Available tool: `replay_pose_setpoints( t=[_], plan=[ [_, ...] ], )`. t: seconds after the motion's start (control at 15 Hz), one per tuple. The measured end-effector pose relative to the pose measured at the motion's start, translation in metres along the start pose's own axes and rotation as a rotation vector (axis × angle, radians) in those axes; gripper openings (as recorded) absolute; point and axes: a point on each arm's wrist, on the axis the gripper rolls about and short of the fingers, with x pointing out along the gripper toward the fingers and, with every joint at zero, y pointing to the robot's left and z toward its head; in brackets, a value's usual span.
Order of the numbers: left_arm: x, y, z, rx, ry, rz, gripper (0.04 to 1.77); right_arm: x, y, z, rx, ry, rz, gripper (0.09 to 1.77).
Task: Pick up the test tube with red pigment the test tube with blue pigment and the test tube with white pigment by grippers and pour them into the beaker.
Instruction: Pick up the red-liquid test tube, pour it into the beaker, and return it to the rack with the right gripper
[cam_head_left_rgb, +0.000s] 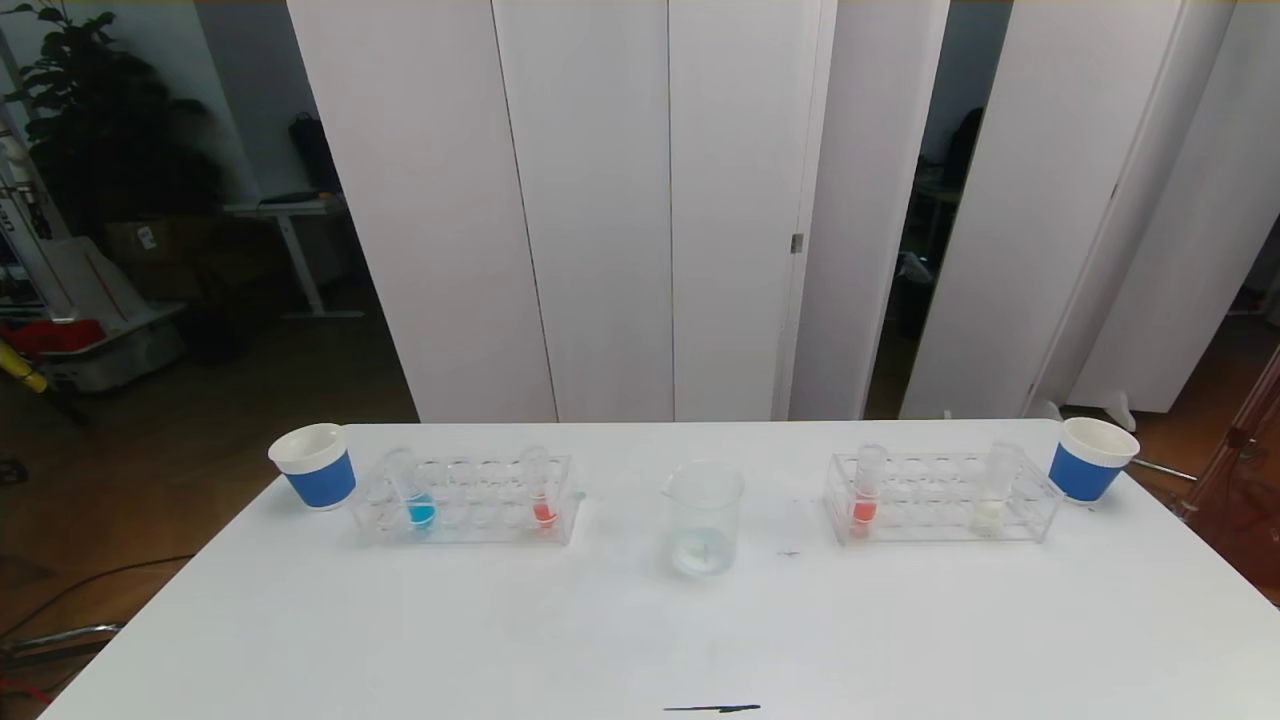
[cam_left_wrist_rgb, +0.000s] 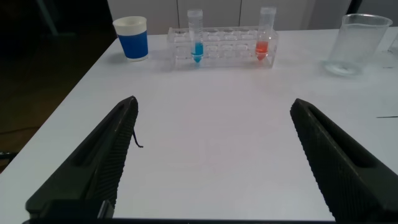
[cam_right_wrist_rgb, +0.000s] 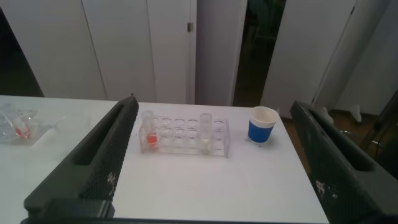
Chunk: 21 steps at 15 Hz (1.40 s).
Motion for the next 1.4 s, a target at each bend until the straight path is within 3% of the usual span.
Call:
replay_pose_setpoints(
  t=[0.27, 0.53, 0.93, 1.4],
  plan=[
    [0.0, 0.0, 0.0, 0.0, 0.0, 0.0, 1.75, 0.056, -0.001, 0.012, 0.01, 0.02, 0.001, 1.75],
    [0.0, 0.0, 0.0, 0.0, 0.0, 0.0, 1.75, 0.121, 0.0, 0.0, 0.043, 0.069, 0.014, 1.75],
    [0.0, 0.0, 0.0, 0.0, 0.0, 0.0, 1.75, 0.183, 0.022, -0.066, 0.069, 0.201, 0.109, 1.75],
    [0.0, 0.0, 0.0, 0.0, 0.0, 0.0, 1.75, 0.178, 0.038, -0.145, 0.035, 0.327, 0.185, 1.75]
  ],
)
